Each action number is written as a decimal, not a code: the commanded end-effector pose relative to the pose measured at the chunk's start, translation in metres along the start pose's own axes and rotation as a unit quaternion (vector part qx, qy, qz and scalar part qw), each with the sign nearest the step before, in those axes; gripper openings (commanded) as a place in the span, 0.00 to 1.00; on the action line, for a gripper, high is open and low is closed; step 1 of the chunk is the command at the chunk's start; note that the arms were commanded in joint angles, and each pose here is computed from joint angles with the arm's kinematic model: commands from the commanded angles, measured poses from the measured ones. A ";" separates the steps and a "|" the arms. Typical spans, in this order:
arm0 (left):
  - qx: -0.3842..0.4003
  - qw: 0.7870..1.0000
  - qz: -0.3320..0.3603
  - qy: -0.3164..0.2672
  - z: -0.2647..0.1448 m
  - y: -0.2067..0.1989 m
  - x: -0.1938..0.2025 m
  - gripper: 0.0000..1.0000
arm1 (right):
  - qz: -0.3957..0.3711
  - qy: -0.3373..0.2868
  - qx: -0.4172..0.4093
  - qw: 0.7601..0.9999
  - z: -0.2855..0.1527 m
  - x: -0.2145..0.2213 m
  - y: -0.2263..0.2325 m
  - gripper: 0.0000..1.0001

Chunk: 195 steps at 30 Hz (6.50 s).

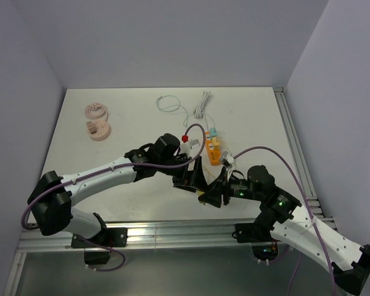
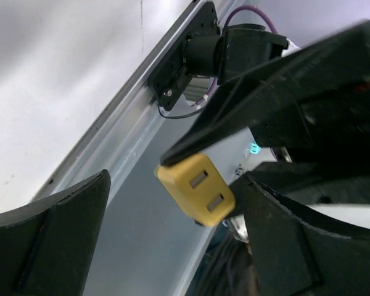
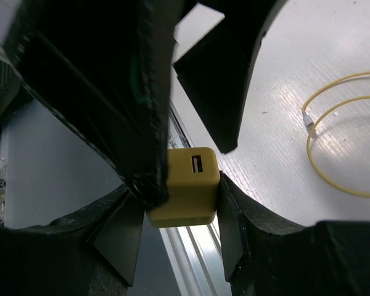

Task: Insert the plug

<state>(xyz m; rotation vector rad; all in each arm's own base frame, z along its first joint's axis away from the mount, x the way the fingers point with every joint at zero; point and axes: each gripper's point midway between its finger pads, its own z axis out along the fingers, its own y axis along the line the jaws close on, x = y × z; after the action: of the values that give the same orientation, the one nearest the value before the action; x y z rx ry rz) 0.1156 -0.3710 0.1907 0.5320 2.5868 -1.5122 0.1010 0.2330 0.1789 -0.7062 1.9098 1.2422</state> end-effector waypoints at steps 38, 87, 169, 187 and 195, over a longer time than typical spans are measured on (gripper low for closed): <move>0.094 0.995 -0.021 0.009 -0.006 -0.052 0.017 0.00 | -0.010 -0.068 0.071 0.995 -0.003 -0.029 -0.019 0.34; 0.150 0.985 -0.046 0.078 -0.009 -0.061 0.042 0.00 | -0.026 -0.055 0.136 0.989 0.015 -0.037 -0.031 0.23; 0.118 0.991 -0.068 0.009 -0.042 -0.038 0.019 0.45 | -0.033 -0.079 0.100 0.991 0.006 -0.033 -0.019 0.00; 0.049 0.996 -0.063 -0.029 -0.041 -0.014 -0.004 0.68 | -0.049 -0.054 0.017 0.997 0.006 -0.022 0.011 0.00; 0.067 0.995 -0.066 -0.020 -0.038 -0.016 -0.003 0.60 | -0.055 -0.042 0.027 0.997 0.015 -0.017 0.013 0.00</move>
<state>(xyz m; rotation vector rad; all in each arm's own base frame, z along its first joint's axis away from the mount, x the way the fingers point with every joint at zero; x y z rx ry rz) 0.1130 -0.3401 0.2035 0.2771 2.6449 -1.6582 0.1007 0.2464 0.1818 -0.7137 1.8739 1.1305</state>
